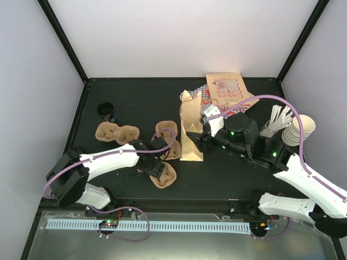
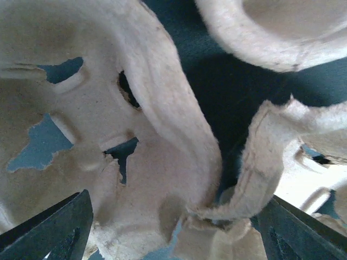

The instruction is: Pack the takeout coffee

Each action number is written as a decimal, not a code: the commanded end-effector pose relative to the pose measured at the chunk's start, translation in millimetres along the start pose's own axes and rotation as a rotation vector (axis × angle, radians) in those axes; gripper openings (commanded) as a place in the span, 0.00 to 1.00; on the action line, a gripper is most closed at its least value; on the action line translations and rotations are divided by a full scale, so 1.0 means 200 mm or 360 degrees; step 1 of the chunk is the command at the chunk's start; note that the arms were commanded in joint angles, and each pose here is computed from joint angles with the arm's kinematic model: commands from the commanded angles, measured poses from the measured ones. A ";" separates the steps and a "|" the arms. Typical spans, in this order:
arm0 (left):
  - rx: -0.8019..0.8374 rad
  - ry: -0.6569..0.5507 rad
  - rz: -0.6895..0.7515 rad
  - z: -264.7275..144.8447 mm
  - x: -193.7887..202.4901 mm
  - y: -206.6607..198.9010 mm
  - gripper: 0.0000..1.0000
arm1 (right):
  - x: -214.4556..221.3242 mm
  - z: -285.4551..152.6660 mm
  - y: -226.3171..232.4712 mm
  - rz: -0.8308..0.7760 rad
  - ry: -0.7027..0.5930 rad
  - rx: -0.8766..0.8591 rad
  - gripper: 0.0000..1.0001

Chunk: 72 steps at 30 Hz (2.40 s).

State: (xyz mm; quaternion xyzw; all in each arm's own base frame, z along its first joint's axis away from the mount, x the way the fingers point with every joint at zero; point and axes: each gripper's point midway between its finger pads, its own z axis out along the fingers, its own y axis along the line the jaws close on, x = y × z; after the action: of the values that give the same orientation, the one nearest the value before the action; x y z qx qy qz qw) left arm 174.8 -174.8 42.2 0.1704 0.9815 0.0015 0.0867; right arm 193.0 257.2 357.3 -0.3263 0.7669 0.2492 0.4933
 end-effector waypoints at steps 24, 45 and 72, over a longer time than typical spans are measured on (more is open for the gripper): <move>-0.0625 0.0006 -0.0853 -0.11 0.14 0.56 0.42 | -0.01 -0.03 -0.01 -0.0020 -0.0061 -0.0003 0.74; -0.0579 -0.0204 -0.1387 -0.20 0.11 0.87 0.44 | 0.03 -0.03 -0.02 -0.0033 -0.0036 0.0014 0.74; 0.0593 -0.0283 -0.0799 -0.27 -0.14 0.04 0.02 | 0.00 -0.01 0.00 -0.0024 -0.0036 -0.0013 0.74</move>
State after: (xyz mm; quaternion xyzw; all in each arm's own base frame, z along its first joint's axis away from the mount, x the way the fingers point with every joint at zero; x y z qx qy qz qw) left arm 193.7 -154.9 102.1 -0.0630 0.9694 -0.1835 0.1505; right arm 191.4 254.1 344.6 -0.3356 0.7682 0.2406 0.4892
